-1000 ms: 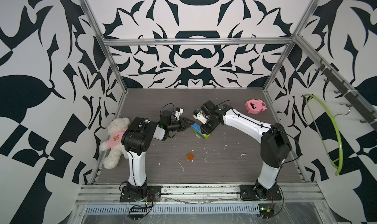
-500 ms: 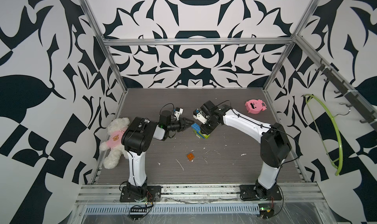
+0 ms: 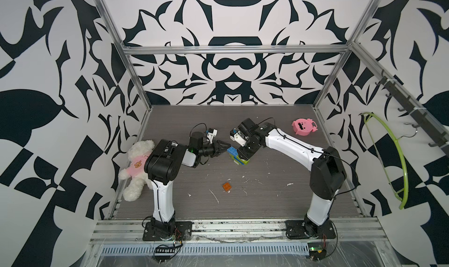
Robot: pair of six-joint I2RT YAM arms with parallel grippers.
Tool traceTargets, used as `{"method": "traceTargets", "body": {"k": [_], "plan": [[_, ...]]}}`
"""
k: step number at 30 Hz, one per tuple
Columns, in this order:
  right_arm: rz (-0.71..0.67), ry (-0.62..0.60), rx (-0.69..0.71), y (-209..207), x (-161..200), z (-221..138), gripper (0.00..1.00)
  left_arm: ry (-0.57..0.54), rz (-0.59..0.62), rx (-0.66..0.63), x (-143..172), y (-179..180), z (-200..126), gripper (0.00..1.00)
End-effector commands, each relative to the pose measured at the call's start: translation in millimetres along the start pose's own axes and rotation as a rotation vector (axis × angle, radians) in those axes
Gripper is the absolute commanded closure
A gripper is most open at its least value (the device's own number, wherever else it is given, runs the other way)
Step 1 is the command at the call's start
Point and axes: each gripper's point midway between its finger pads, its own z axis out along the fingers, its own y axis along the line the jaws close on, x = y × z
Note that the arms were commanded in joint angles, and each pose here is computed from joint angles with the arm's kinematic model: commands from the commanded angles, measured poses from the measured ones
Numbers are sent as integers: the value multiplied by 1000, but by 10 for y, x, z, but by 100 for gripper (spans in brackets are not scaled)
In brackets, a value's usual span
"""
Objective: Assemble a heart with lego
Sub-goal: Assemble the lego brick with the lego brick, then pick up the lego brick from the center of the board.
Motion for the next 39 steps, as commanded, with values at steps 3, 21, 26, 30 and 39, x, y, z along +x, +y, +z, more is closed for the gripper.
{"method": "traceTargets", "body": {"k": [3, 21, 26, 30, 39], "plan": [[-32, -103, -40, 329, -96, -364, 50, -3, 20, -3, 8, -47, -39, 61], [19, -70, -234, 1523, 391, 406, 46, -4, 34, 6, -12, -136, -20, 61], [-2, -18, -187, 1463, 433, 541, 45, -7, 34, 5, 1, -136, -35, 61], [-8, 6, -179, 1475, 457, 626, 45, -5, 35, 2, 3, -130, -32, 61], [-9, -3, -165, 1475, 345, 711, 50, -1, 36, 2, 1, -136, -30, 61]]}}
